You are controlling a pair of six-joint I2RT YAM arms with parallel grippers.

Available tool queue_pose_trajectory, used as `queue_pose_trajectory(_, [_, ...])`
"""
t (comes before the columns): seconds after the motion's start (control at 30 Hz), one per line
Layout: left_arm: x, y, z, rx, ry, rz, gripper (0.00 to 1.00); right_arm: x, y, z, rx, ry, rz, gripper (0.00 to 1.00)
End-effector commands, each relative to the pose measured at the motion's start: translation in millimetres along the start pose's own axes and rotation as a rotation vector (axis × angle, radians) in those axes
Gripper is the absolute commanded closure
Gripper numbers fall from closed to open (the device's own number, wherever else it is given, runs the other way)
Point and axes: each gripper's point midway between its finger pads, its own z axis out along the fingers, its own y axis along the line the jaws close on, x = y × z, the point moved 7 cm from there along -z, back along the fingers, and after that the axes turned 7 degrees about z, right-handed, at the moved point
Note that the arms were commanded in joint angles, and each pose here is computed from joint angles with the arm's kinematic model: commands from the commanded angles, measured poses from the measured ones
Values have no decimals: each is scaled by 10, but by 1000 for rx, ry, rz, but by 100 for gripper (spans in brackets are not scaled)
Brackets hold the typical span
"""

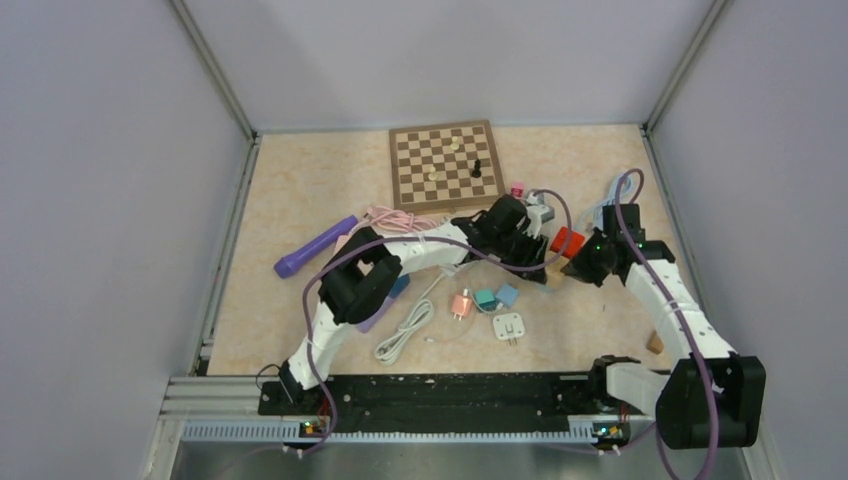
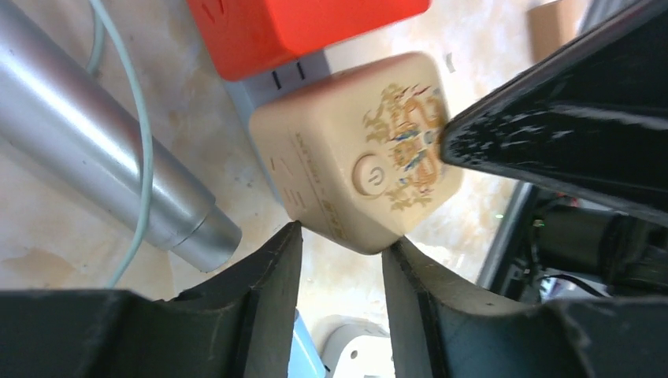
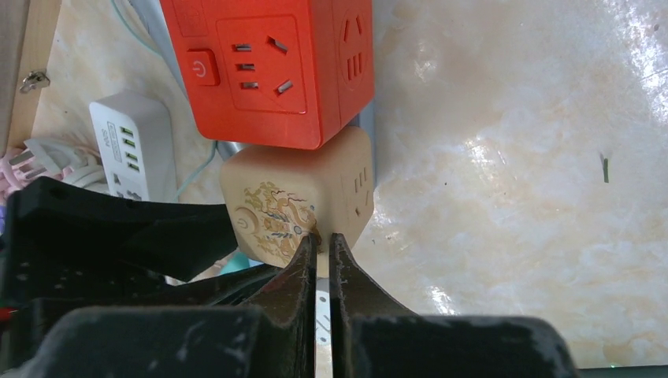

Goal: Insert the plug

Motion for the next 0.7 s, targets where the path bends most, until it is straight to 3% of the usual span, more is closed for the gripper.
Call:
queue_pose_trajectory(0.0, [405,57,292,-122,99,55,56,801,-845,343,363,388,64,100])
queue_pose_trajectory(0.17, [330,-11,237,-128,97,65,56,663,-727,309,360,348,38,100])
queue_pose_trajectory(0.43, [-539,-419,-444,-67,-163,145,53,-135,155,-379,178,54,-60,100])
queue_pose_trajectory(0.67, [-822,-521,-1027,-123,-279,178,52,-214,367,-689,17,-2,-125,80])
